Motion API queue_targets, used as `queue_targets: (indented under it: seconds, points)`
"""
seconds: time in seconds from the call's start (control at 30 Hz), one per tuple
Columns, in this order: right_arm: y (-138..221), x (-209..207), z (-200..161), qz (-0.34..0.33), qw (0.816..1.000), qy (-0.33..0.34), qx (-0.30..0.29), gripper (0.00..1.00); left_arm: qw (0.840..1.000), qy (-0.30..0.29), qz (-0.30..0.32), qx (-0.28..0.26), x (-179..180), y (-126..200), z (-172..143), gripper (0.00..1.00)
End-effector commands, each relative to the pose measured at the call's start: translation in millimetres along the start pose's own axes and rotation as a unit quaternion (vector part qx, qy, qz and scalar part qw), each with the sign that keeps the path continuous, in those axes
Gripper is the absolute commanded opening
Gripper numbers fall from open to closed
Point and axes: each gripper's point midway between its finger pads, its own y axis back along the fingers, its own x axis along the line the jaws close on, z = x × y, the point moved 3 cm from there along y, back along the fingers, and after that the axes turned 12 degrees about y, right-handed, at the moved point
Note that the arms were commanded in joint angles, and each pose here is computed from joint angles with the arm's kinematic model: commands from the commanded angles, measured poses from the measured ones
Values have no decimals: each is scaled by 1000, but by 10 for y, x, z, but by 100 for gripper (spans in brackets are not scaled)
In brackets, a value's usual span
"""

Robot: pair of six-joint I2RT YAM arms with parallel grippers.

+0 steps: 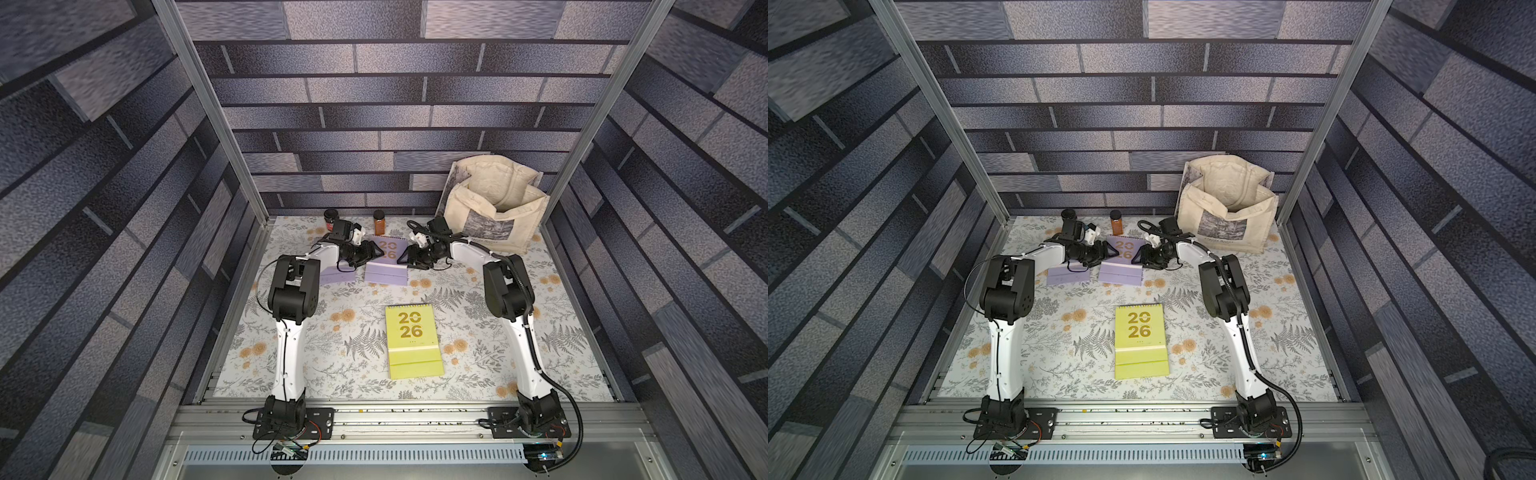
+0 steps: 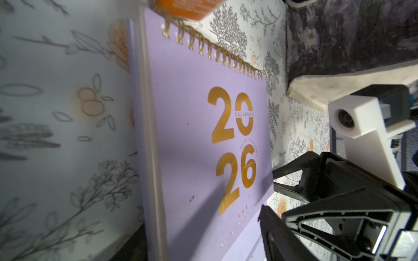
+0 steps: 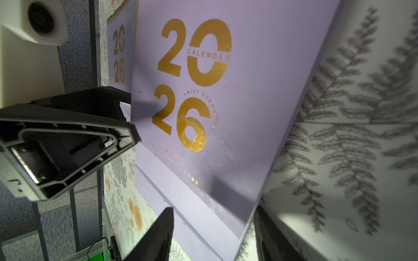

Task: Stack the calendars
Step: Pick up the calendar at the center of the board.

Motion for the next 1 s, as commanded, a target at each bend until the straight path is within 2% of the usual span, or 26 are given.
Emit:
queue_targets:
  seconds: [0.0,0.43,0.6,0.7,0.97]
  points:
    - [78,417,140,44,998,49,-23,58,997,-3,-48,64,-177,3,-307,65]
    - [156,410,102,23,998,62,-22,58,994,-15,-72,86,-206,160,-321,40]
    - [202,404,81,13,998,63,-27,59,993,-15,-84,84,-225,214,-285,11]
    - [241,394,87,12,998,57,-34,59,992,-14,-91,82,-243,254,-266,0]
    - [573,471,141,30,995,49,-83,66,987,-26,-140,73,-498,438,-213,0]
